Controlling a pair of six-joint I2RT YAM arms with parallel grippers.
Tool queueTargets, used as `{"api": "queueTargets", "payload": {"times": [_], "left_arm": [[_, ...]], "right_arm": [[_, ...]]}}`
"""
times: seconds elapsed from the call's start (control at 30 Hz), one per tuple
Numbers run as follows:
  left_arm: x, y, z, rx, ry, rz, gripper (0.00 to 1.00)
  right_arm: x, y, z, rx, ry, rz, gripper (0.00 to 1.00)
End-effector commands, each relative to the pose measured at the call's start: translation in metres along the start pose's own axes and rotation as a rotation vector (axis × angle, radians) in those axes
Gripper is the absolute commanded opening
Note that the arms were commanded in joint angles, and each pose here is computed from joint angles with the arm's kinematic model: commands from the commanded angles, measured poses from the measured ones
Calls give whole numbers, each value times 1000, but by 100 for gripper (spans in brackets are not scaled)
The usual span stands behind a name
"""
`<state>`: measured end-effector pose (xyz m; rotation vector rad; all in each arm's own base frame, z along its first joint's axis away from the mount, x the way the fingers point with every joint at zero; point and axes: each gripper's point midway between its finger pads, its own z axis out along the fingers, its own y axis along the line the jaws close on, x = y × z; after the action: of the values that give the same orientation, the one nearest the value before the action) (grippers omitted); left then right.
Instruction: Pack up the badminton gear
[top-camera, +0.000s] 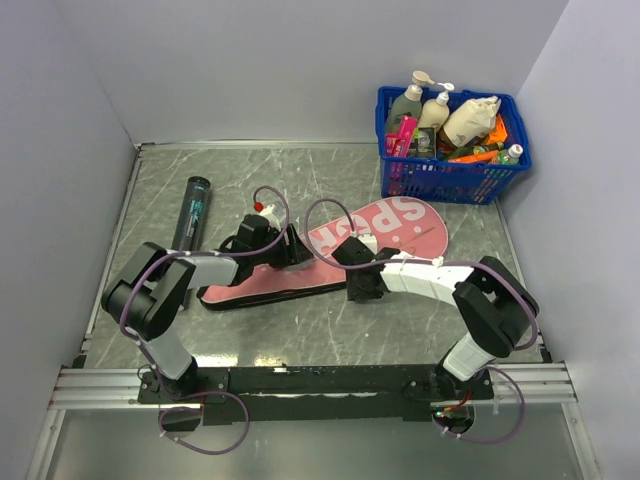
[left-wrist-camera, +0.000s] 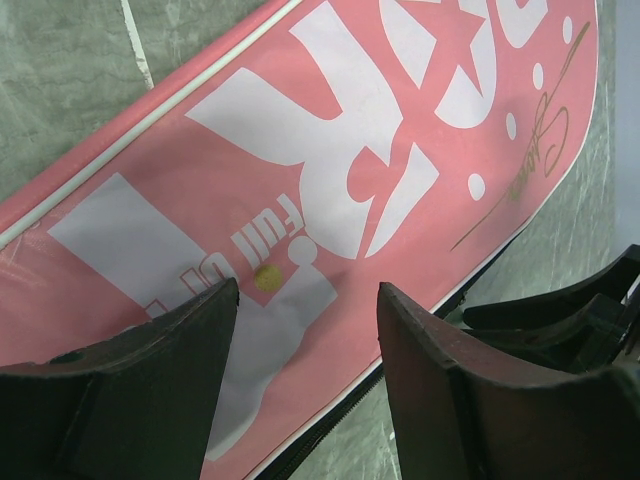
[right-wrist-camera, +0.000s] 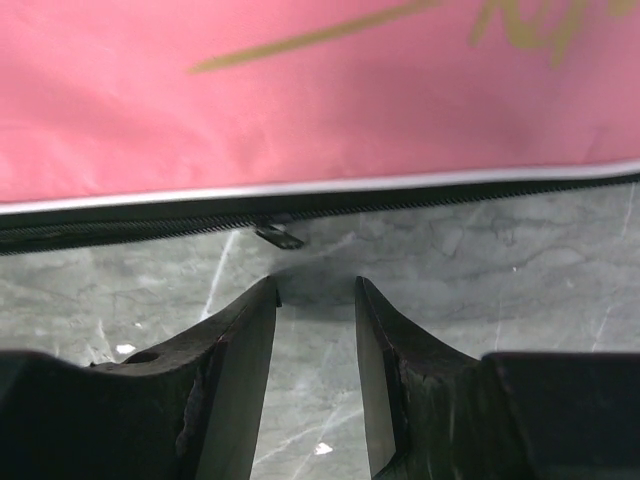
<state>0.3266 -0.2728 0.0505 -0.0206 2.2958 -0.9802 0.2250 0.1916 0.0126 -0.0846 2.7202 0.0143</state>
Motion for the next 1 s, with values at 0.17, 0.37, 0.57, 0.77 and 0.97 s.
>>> {"api": "queueTargets", "payload": {"times": [0.17,0.37,0.57,0.77,0.97], "left_arm": [[58,39,-2,-124,188,-30,65],[60,41,-1,-128,196,-32,65],[61,42,-1,-132,199,-31,65],[61,42,0,-132,203,-34,65],[60,40,1,-127,200,-32,65]], "right_arm": [[-18,4,16,-15,-39,20,45],[-19,0,25,-31,-33,42,44],[-13,2,37,-48,-8,46,30],[-4,2,40,-61,-2,55,8],[3,32,27,-120,-7,35,2]]}}
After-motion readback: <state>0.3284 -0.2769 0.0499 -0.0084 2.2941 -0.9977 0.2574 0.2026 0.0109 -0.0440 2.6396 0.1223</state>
